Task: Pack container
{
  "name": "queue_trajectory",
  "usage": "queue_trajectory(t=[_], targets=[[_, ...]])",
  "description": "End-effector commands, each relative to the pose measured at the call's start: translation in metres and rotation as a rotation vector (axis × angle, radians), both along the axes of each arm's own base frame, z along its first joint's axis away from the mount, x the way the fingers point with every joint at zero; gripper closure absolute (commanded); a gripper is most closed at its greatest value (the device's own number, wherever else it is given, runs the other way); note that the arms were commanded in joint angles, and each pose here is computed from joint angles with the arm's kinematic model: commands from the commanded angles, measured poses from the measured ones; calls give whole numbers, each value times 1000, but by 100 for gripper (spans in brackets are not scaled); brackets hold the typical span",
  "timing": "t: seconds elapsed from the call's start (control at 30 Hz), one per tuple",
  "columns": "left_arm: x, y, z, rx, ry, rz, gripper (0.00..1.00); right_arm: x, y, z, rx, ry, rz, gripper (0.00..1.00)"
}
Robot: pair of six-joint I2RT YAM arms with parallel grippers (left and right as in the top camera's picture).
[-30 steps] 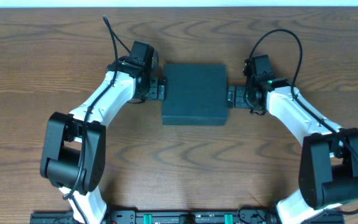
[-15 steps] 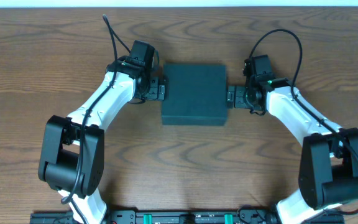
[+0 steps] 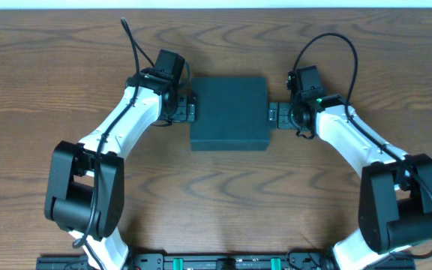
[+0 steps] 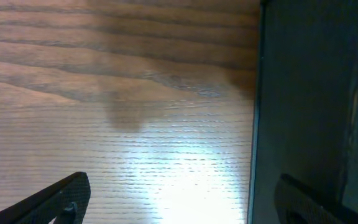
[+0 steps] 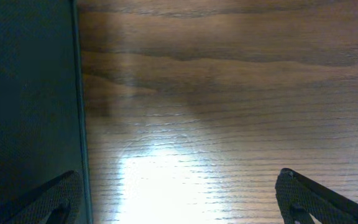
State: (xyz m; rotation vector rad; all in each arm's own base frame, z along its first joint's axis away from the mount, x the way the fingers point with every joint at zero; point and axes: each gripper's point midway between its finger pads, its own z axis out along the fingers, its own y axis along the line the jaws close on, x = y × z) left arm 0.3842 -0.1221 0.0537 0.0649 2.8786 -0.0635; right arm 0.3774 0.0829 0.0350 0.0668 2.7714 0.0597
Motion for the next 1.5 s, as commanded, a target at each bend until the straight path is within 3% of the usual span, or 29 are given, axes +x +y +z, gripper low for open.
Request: queue_trajectory(t=[0.0, 0.67, 0.9, 1.07, 1.23, 1.47], targets=[[-2, -16, 14, -59, -17, -27, 5, 0, 38, 14, 107, -20, 53, 1], [-1, -11, 18, -35, -35, -19, 5, 4, 24, 18, 103, -31, 10, 1], [3, 1, 55, -15, -132, 4, 5, 12, -3, 77, 103, -173, -44, 1], [-4, 8, 101, -43, -227, 13, 5, -9, -43, 130, 3, -270, -93, 1], [-36, 12, 158, -70, -323, -25, 5, -49, -47, 186, -11, -375, -23, 1], [-131, 10, 233, -104, -504, -161, 5, -146, -36, 266, 51, -619, 132, 1]])
